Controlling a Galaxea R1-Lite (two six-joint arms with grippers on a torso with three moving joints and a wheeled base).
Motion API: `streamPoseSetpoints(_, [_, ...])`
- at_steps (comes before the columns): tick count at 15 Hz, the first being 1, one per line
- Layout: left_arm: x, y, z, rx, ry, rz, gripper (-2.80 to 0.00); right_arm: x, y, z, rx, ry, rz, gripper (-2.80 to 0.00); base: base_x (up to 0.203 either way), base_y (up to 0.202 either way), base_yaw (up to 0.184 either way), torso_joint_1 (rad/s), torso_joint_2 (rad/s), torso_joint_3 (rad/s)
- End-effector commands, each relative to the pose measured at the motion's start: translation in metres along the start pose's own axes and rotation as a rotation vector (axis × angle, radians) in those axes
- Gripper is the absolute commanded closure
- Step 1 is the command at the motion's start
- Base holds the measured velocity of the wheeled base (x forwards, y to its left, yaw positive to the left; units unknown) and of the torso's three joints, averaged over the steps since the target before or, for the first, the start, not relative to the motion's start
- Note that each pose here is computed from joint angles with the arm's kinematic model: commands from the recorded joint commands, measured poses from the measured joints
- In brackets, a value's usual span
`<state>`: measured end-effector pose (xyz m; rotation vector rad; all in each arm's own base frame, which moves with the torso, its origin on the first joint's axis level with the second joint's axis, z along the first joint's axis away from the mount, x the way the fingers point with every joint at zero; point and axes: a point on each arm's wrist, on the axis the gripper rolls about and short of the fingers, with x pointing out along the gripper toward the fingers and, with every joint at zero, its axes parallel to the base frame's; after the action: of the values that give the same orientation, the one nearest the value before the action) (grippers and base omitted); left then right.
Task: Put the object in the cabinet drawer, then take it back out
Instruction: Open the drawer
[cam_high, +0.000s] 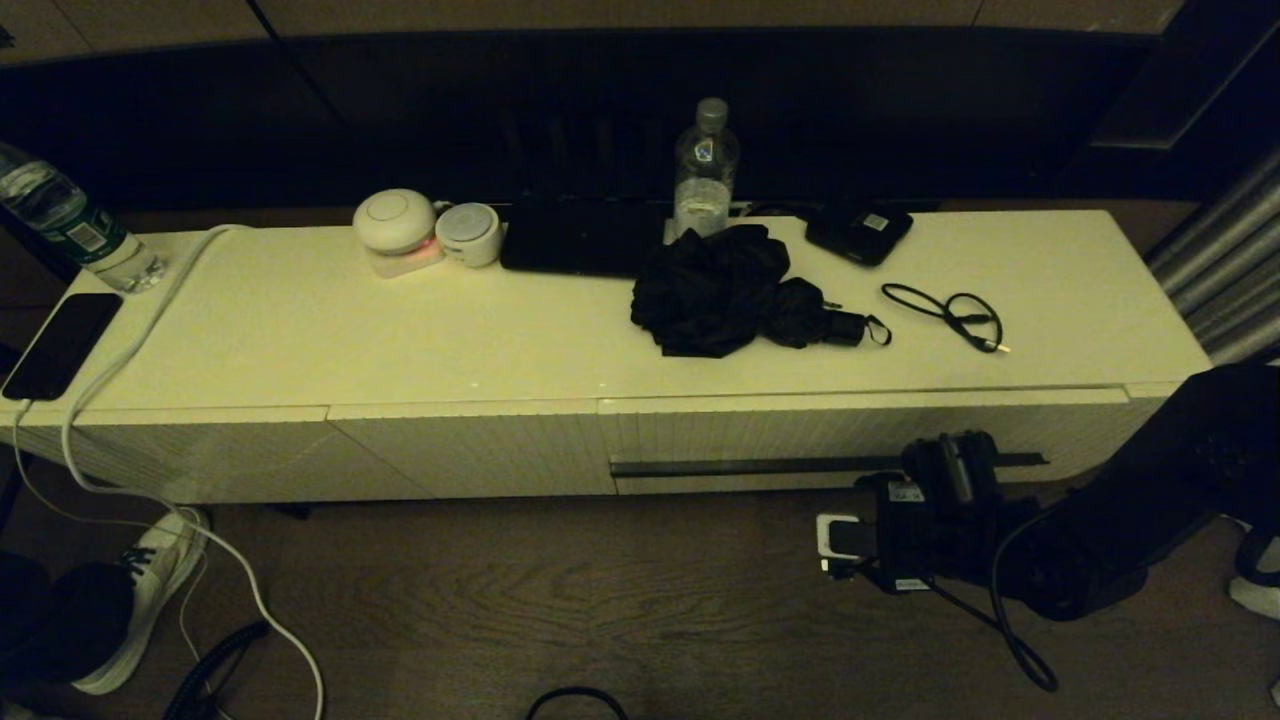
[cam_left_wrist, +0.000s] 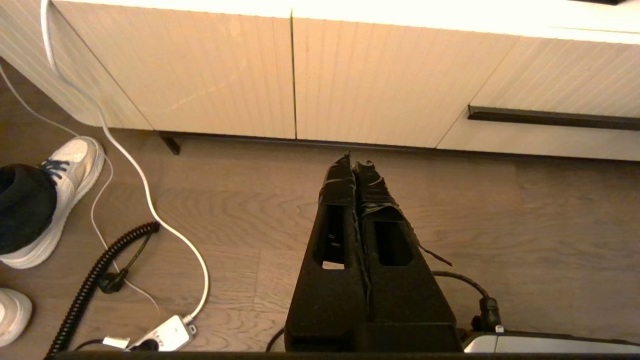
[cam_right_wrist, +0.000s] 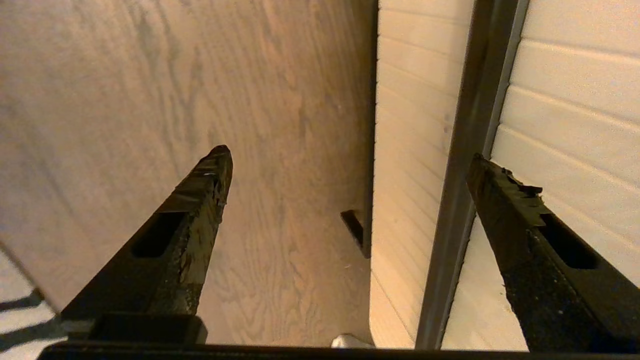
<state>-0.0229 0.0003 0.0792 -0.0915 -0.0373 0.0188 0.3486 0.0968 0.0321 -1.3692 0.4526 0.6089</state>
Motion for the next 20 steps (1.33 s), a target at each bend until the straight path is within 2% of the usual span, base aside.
streamPoseSetpoints(1, [0.0,0.0,0.0,-0.001,-0.002,0.001,0.0,0.007,-0.001,-0.004,0.0,0.009,-0.005,-2.8,0.0,0.0,0.0,0.0,0.0,0.0])
streamPoseSetpoints(7, [0.0,0.0,0.0,-0.001,-0.002,0.001,0.0,0.027,-0.002,-0.006,0.007,0.016,-0.007,-2.8,0.0,0.0,0.0,0.0,0.0,0.0])
streamPoseSetpoints(12, [0.0,0.0,0.0,-0.001,-0.002,0.001,0.0,0.037,-0.011,-0.006,0.026,0.011,-0.046,-2.8,0.0,0.0,0.0,0.0,0.0,0.0])
streamPoseSetpoints(20, [0.0,0.0,0.0,-0.001,-0.002,0.001,0.0,0.02,-0.024,-0.007,0.026,-0.007,-0.082,-2.8,0.0,0.0,0.0,0.0,0.0,0.0])
